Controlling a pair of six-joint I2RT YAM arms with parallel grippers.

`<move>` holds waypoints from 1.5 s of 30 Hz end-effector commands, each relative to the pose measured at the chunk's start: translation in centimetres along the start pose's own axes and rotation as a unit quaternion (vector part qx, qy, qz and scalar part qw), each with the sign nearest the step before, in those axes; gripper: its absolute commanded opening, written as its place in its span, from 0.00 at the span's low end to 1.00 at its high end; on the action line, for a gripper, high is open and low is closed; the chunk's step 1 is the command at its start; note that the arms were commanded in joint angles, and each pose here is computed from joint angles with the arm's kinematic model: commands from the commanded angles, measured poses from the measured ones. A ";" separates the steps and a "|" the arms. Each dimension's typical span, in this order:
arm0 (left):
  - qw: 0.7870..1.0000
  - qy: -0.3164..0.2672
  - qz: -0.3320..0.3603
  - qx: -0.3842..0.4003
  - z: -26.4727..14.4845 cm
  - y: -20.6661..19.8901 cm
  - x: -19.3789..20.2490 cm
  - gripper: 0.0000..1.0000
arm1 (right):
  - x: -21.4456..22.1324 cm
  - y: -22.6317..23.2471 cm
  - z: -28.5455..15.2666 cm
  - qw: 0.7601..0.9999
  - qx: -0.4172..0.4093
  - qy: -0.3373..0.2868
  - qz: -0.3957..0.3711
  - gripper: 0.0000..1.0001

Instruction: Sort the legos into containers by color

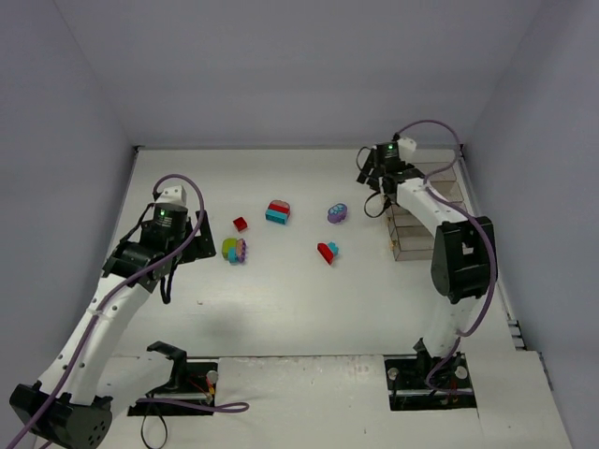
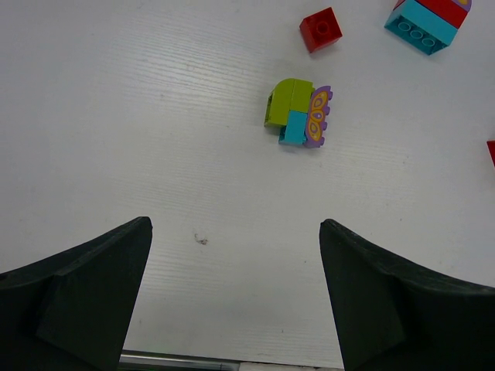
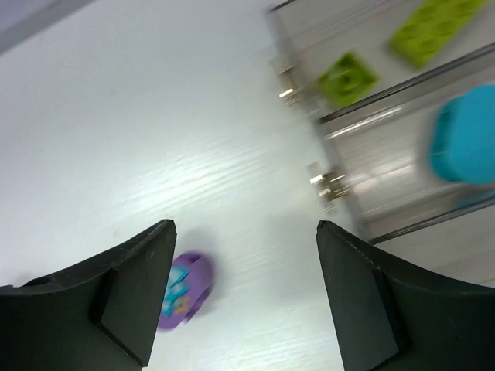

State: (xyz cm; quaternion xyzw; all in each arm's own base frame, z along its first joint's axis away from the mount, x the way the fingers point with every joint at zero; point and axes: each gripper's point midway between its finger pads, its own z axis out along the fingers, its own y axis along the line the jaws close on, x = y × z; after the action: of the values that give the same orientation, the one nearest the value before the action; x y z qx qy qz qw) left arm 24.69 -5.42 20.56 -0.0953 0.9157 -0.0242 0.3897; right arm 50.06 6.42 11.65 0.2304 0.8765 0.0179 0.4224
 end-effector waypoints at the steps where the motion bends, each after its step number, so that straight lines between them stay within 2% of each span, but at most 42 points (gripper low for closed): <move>1: 0.999 -0.043 -0.011 0.015 -1.3 -0.6 -2.6 0.83 | -1.2 4.6 -2.6 0.997 -0.056 -0.031 -0.033 0.70; 15: 0.999 -0.040 -0.011 0.012 -2.1 0.2 -1.3 0.83 | 10.4 9.1 0.3 0.995 -0.051 0.084 0.011 0.71; 19: 0.999 -0.039 -0.010 0.011 -2.3 0.4 -1.2 0.83 | 11.7 10.0 0.8 0.994 -0.051 0.093 0.014 0.69; 21: 0.999 -0.039 -0.009 0.011 -2.4 0.4 -1.1 0.83 | 12.3 10.0 1.2 0.994 -0.048 0.096 0.013 0.64; 25: 0.999 -0.037 -0.007 0.007 -2.4 0.7 -0.9 0.83 | 13.2 9.5 1.1 0.994 -0.037 0.101 0.012 0.44; 26: 0.999 -0.039 -0.008 0.008 -2.5 0.6 -1.0 0.83 | 13.0 9.5 0.9 0.994 -0.039 0.099 0.011 0.30; 28: 0.999 -0.039 -0.008 0.007 -2.5 0.7 -0.9 0.83 | 12.7 9.2 0.7 0.995 -0.034 0.093 0.007 0.17; 29: 0.999 -0.040 -0.008 0.007 -2.5 0.7 -0.9 0.83 | 12.2 9.0 0.3 0.996 -0.033 0.087 0.006 0.05; 30: 0.999 -0.040 -0.007 0.008 -2.4 0.6 -0.9 0.83 | 11.7 8.7 0.0 0.997 -0.029 0.077 0.002 0.00; 34: 0.999 -0.043 -0.011 0.016 -2.3 0.2 -1.3 0.83 | 8.4 7.9 -1.8 0.999 -0.021 0.031 0.005 0.00; 38: 0.999 -0.045 -0.012 0.024 -2.1 -0.3 -1.6 0.83 | 2.7 5.5 -4.9 0.998 -0.007 -0.034 0.045 0.00; 43: 0.998 -0.046 -0.014 0.034 -1.8 -0.7 -1.7 0.83 | -1.3 -1.9 -6.0 0.990 0.049 -0.061 0.117 0.00; 45: 0.998 -0.047 -0.014 0.036 -1.7 -0.9 -1.8 0.83 | -1.4 -4.4 -5.9 0.987 0.072 -0.061 0.130 0.00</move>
State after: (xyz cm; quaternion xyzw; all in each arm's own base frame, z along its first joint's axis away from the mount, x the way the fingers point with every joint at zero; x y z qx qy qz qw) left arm 23.67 -5.26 22.00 -0.0964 0.9046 -0.0403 0.4132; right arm 45.89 7.39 14.54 0.3202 0.8388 0.0326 0.4390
